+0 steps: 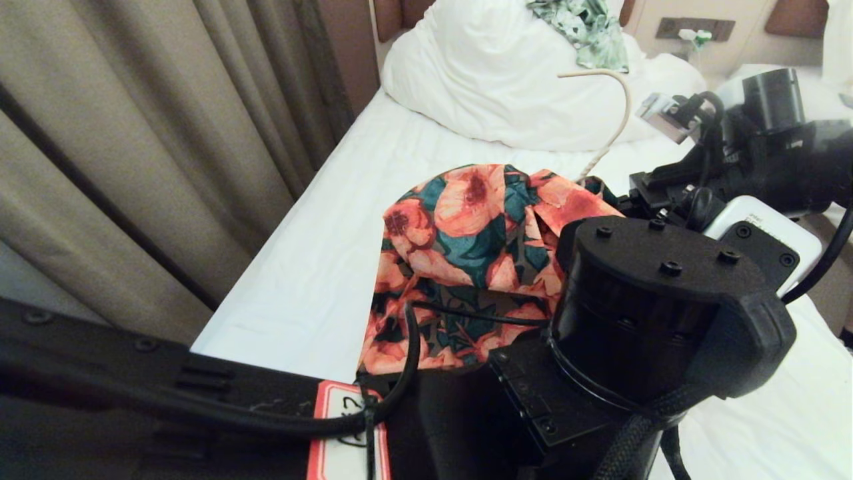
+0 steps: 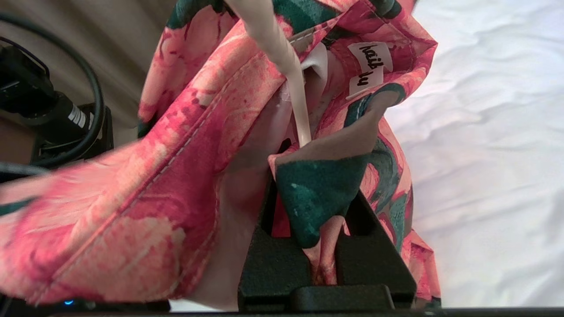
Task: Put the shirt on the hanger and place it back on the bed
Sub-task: Hook the other side of the shirt onto the hanger
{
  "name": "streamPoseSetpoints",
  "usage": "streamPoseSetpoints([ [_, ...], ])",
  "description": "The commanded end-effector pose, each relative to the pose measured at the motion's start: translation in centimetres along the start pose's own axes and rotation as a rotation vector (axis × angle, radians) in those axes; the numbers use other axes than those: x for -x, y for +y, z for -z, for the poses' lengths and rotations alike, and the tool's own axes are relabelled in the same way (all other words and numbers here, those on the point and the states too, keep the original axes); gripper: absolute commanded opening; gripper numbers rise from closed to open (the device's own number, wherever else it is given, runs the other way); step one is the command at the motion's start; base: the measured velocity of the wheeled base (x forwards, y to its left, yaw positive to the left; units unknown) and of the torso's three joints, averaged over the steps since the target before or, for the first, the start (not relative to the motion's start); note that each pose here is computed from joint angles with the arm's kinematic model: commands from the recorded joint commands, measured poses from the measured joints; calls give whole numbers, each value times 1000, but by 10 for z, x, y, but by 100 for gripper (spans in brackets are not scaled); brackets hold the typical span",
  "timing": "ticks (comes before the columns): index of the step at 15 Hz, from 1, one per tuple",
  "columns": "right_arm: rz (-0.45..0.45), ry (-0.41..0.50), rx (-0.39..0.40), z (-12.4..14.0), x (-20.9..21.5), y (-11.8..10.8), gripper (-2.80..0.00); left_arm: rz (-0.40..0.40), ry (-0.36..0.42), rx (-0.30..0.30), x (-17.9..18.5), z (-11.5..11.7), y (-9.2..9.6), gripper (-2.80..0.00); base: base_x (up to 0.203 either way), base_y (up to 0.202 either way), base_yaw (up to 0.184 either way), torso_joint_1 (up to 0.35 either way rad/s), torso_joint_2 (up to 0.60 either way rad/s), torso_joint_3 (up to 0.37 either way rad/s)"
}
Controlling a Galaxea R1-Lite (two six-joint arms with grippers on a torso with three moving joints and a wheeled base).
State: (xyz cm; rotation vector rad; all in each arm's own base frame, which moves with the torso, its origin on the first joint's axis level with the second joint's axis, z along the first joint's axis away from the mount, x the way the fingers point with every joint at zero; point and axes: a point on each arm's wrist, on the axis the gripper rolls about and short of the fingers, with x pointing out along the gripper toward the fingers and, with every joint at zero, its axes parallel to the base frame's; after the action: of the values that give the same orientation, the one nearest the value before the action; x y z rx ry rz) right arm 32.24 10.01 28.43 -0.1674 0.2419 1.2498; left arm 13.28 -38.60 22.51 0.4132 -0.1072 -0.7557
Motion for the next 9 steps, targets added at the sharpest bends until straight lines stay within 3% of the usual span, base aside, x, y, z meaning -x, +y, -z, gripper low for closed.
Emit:
streamPoseSetpoints([
  [1, -2, -6, 8, -2, 1, -1, -280, 6, 5, -8, 5, 1, -3, 0, 0, 0, 0, 0, 0, 0],
  [6, 4, -14, 18, -5, 2, -2, -280, 95, 31, -51, 27, 15, -34, 0, 0, 0, 0, 0, 0, 0],
  [9, 6, -14, 18, -5, 2, -4, -280, 87, 12, -41, 27, 16, -36, 0, 0, 0, 0, 0, 0, 0],
])
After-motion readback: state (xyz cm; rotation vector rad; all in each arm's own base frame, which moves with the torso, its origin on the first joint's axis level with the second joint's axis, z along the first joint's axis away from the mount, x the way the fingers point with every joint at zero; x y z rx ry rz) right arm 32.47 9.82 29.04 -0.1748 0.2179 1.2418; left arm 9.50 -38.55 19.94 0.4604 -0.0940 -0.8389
